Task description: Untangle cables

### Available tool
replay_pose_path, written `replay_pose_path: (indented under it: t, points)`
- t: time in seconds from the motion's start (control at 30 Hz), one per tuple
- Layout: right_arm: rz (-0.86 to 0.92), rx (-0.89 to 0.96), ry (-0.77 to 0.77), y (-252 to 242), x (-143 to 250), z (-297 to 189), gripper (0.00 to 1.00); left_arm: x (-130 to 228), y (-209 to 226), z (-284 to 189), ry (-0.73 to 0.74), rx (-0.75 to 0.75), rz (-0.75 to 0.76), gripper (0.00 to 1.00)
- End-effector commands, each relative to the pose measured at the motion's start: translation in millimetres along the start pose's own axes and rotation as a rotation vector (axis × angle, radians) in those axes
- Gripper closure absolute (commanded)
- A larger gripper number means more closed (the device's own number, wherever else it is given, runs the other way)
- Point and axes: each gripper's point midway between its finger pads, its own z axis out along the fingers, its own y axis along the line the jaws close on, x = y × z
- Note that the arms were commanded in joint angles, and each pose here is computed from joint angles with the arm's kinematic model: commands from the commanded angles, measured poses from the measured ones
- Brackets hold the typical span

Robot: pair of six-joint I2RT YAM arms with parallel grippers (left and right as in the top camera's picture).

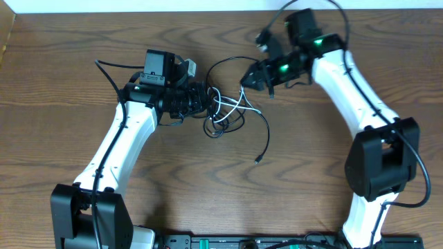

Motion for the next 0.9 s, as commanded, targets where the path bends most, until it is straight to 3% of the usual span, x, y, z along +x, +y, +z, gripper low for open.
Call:
replay_pose_path:
  t: [0.0,0.2,0.53,0.87]
  points:
    - [0.053,0.134,0.018,-5.6,3.9,10.9,0.3,-0.5,3.4,-0.9,-0.01,-0.016,-0.004,0.92]
    - [0.102,0.234,0.039,-3.7,11.8,21.1,0.33,-0.5,3.5,-0.9,-0.011,-0.016,-0.011,0.93]
    - [0.164,0.244,0.026,-8.9,19.8,38.2,0.49,-1.5,3.1,-0.9,-0.014,-0.015,-0.009,0.92]
    - [0.187,0.242,0.042,-11.0,23.7,51.5,0.54,-4.2,5.2,-1.0,-0.028,-0.028,-0.032,0.93]
